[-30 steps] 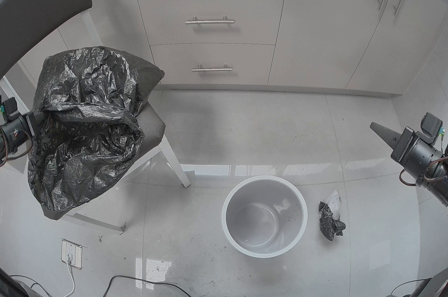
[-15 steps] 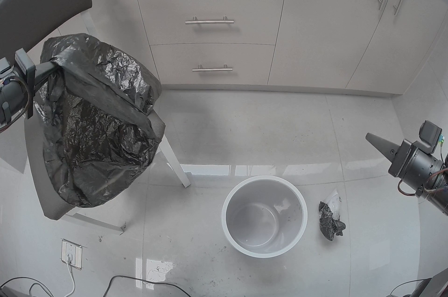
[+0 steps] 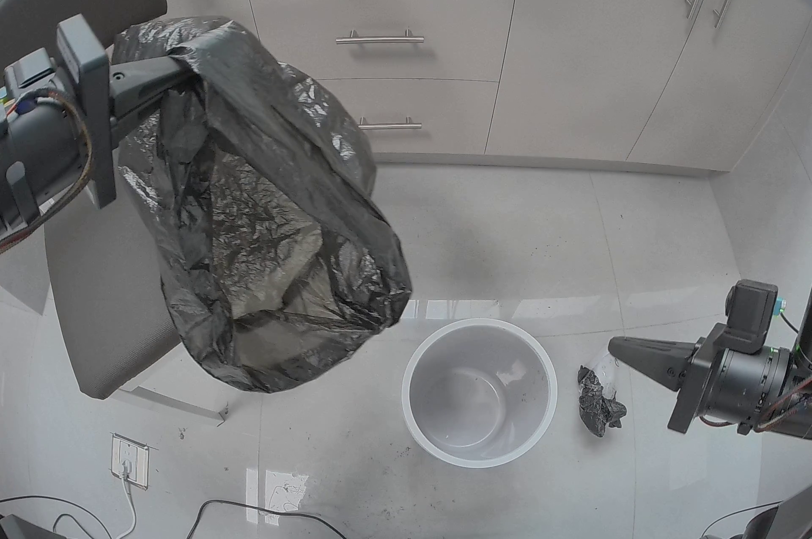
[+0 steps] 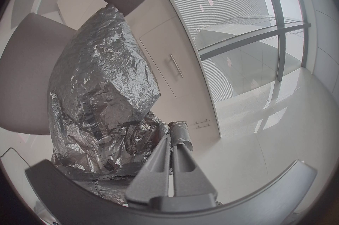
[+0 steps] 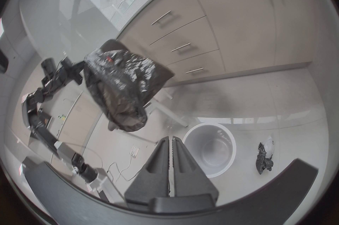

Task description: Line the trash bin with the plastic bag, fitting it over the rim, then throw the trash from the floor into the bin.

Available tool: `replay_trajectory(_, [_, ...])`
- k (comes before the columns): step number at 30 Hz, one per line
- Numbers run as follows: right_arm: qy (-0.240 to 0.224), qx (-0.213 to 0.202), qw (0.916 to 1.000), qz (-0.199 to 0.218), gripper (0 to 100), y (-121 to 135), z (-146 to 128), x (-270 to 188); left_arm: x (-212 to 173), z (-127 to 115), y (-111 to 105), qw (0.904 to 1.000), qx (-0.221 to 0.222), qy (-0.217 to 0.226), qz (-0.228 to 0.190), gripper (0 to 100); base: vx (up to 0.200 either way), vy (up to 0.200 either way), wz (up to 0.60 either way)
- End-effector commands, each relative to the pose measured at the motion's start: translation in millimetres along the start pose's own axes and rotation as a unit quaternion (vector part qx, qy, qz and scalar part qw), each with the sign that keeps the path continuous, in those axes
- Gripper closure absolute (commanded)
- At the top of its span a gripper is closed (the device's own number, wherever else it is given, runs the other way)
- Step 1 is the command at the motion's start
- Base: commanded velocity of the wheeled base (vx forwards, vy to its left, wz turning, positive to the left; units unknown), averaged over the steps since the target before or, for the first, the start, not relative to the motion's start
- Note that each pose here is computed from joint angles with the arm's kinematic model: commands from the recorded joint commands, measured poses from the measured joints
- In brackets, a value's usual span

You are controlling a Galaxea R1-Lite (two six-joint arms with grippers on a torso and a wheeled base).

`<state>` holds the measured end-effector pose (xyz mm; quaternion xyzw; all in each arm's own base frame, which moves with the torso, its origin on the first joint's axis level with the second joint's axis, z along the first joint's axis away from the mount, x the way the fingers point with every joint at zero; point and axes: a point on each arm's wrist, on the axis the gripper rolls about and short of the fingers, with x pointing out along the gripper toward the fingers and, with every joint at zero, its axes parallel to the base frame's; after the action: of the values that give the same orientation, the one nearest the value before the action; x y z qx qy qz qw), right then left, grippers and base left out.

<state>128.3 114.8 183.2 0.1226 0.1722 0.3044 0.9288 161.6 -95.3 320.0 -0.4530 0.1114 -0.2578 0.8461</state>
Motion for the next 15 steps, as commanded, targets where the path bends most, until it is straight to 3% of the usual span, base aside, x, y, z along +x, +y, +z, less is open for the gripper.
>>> replay_trajectory(1, [0.036,-0.022,0.9986,0.032,100,15,-10,5,26,-20,-8,0.9994,-0.003,0.034,0.004,100,0.0,0.0,0.0])
replay_trajectory(4, [0.054,-0.029,0.9977,0.029,100,18,-16,15,33,-27,-8,0.9987,-0.001,0.05,0.004,100,0.0,0.0,0.0])
replay_trajectory(5, [0.057,-0.032,0.9974,0.028,0,19,-17,17,34,-29,-8,0.9986,0.003,0.053,0.004,100,0.0,0.0,0.0])
replay_trajectory(9, [0.068,-0.044,0.9962,0.034,0,23,-20,25,34,-30,-9,0.9984,0.011,0.055,0.002,100,0.0,0.0,0.0])
replay_trajectory(15, [0.122,-0.071,0.989,0.045,0,38,-40,52,30,-30,-12,0.9984,0.014,0.055,-0.005,100,0.0,0.0,0.0])
